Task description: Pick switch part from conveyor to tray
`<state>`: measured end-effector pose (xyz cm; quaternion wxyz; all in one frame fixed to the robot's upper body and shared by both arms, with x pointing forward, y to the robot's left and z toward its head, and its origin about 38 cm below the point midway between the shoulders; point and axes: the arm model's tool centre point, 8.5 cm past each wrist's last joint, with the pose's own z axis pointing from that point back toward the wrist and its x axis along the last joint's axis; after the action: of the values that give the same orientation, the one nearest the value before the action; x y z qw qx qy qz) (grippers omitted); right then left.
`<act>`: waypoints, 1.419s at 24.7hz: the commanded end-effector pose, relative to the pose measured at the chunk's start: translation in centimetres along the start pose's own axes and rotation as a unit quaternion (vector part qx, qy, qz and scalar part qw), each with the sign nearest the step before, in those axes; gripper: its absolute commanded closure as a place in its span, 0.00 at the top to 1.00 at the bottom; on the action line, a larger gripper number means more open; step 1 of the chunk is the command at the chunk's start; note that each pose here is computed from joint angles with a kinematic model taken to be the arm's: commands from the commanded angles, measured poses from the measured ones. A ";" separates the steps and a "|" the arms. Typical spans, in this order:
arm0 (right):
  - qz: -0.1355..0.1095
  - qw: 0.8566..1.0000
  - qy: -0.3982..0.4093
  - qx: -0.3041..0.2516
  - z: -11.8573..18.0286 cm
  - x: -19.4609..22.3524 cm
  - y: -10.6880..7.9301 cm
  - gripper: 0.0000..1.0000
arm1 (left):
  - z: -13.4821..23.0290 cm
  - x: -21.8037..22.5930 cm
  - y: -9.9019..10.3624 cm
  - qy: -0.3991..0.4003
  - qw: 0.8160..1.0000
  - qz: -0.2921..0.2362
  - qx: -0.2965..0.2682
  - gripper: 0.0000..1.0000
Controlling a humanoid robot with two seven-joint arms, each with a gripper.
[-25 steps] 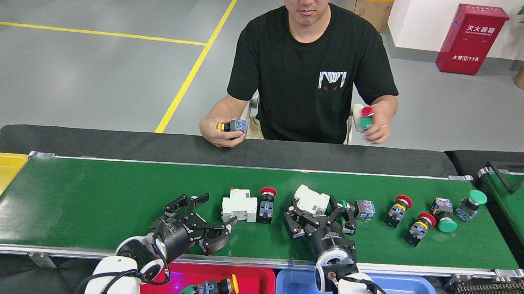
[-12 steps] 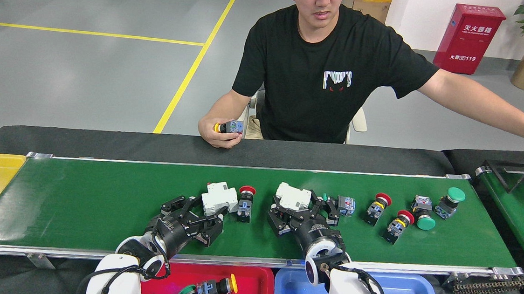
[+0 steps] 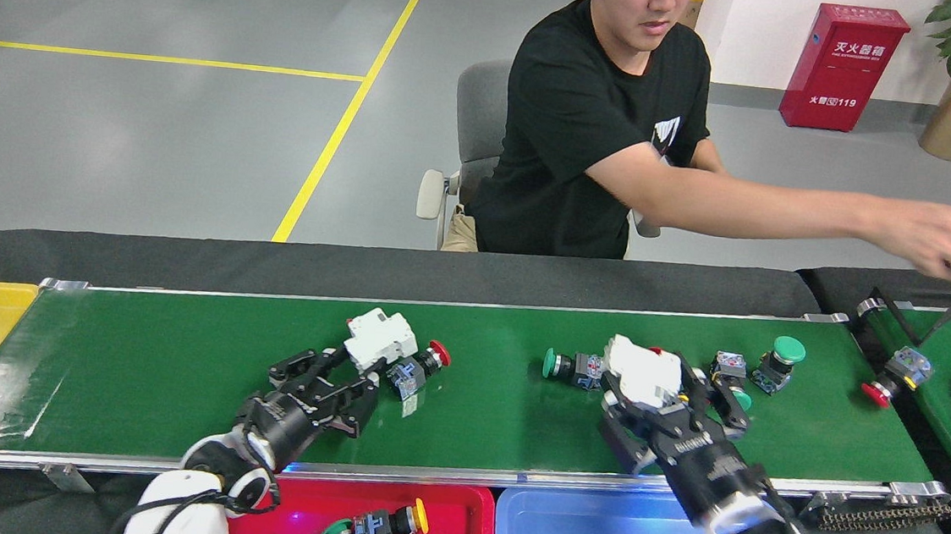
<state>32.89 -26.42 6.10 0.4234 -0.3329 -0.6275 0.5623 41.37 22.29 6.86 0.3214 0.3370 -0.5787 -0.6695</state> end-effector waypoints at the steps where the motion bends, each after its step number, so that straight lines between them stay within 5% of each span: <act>1: 0.002 0.999 -0.038 -0.016 2.3 -0.6 -0.6 0.99 | 1.4 1.8 1.4 -0.040 0.999 -0.015 0.021 0.07; 4: -0.008 1.000 -0.014 0.007 5.1 -1.6 0.9 1.00 | 3.8 6.0 1.0 -0.078 0.996 -0.016 0.026 0.07; 9: -0.041 0.993 0.101 -0.037 4.7 -2.3 0.6 0.98 | 2.7 12.8 1.4 -0.147 0.989 -0.007 0.026 0.07; 16: 0.000 0.968 0.248 -0.038 5.9 -3.9 -0.5 0.97 | -1.5 21.9 2.5 -0.191 0.980 -0.052 0.010 0.08; 18: 0.002 0.966 0.256 -0.032 6.3 -4.0 -0.2 0.97 | -1.9 23.5 2.1 -0.206 0.977 -0.056 0.002 0.18; 19: 0.001 0.966 0.257 -0.030 6.4 -4.0 -0.2 0.97 | -2.0 23.7 1.9 -0.204 0.977 -0.056 -0.001 0.32; 22: 0.002 0.966 0.257 -0.028 6.4 -4.0 -0.2 0.97 | -1.7 23.6 1.5 -0.188 0.981 -0.047 -0.004 0.99; 29: 0.007 0.968 0.249 -0.020 6.0 -4.0 -0.3 0.97 | -1.0 22.2 2.8 -0.142 0.989 -0.023 0.024 1.00; 31: 0.000 0.971 0.239 -0.008 5.4 -3.3 0.1 0.98 | 1.0 18.3 2.8 -0.063 0.997 -0.009 0.033 1.00; 35: 0.000 0.984 0.176 0.000 1.9 0.6 0.7 0.97 | 10.4 6.6 -1.4 0.140 0.990 0.009 0.022 1.00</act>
<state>30.22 -27.41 4.57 0.5402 -0.4242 -0.5333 0.4938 29.16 19.81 5.21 0.3920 0.3882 -0.5488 -0.6280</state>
